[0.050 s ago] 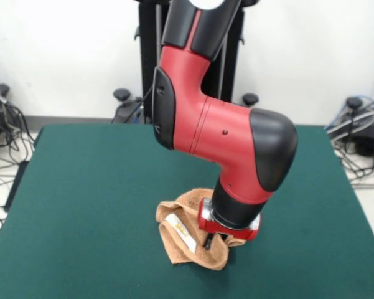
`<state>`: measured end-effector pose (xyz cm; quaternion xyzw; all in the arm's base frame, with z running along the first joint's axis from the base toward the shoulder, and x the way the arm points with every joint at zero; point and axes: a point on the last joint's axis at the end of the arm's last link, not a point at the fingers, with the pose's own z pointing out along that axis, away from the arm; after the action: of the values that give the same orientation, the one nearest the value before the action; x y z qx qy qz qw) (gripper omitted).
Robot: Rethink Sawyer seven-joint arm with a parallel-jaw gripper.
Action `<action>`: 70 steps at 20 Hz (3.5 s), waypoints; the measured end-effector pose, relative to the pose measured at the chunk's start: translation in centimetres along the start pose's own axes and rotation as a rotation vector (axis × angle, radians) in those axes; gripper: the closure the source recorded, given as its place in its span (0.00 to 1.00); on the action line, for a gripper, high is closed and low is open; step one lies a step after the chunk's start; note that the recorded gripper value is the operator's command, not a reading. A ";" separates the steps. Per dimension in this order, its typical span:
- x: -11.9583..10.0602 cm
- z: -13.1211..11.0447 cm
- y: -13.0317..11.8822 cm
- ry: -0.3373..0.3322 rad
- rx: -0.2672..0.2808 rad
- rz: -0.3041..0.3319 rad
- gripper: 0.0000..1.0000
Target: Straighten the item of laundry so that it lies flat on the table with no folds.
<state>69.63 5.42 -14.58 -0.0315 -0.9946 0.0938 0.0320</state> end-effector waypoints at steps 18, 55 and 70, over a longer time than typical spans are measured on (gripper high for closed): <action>3.6 -10.0 -4.4 -0.085 0.010 0.103 1.00; 17.6 -29.1 1.6 -0.051 -0.110 0.045 1.00; 19.3 -34.1 3.4 -0.077 -0.124 0.021 1.00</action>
<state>53.01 16.36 19.37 -0.0402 -0.9986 0.0332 -0.0094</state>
